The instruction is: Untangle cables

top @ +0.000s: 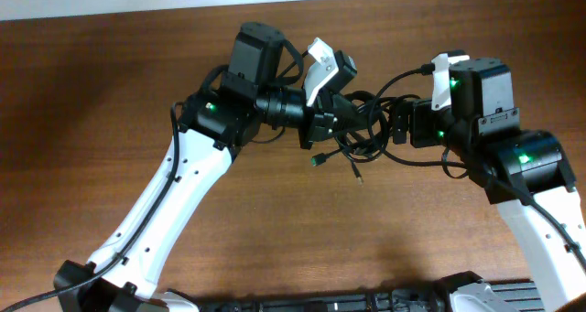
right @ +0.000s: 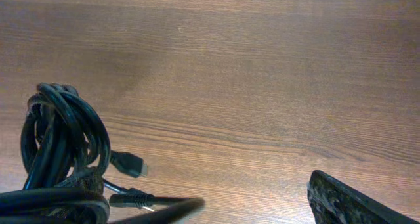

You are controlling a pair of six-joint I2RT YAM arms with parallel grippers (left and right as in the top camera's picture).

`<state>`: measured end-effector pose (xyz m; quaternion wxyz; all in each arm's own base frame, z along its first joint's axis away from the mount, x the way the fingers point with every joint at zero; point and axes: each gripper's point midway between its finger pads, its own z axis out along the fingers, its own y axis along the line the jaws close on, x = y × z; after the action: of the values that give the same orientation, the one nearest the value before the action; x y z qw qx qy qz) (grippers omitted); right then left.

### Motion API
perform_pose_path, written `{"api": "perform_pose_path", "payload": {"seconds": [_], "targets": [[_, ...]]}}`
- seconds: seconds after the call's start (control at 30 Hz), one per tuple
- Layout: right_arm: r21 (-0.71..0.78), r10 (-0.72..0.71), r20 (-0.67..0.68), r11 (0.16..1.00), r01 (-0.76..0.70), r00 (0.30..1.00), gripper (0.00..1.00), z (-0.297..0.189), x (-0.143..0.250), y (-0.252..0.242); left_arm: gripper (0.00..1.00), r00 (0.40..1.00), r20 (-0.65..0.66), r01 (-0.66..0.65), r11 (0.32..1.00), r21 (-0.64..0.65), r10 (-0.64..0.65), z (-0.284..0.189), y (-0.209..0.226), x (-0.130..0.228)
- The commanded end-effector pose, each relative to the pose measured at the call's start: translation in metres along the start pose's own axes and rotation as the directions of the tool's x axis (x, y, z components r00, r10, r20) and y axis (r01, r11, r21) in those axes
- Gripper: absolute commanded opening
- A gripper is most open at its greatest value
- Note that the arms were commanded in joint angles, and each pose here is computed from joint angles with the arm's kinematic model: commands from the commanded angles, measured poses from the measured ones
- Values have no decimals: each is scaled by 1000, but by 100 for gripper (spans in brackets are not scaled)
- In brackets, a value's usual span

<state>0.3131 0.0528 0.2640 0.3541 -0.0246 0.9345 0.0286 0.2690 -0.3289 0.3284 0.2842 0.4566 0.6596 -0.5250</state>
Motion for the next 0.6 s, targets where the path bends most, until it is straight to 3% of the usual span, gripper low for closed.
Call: {"api": "perform_pose_path", "payload": {"seconds": [0.0,0.57], "targets": [[335,50,4,941,-49,999,98,0,2,-65,0,997,58,-59,992,115,53,-21,-35,-19],[491,59,220,856,-162,974,98,-17,-41,-94,0,999,38,-12,1000,10,12,-25,-14,-13]]}}
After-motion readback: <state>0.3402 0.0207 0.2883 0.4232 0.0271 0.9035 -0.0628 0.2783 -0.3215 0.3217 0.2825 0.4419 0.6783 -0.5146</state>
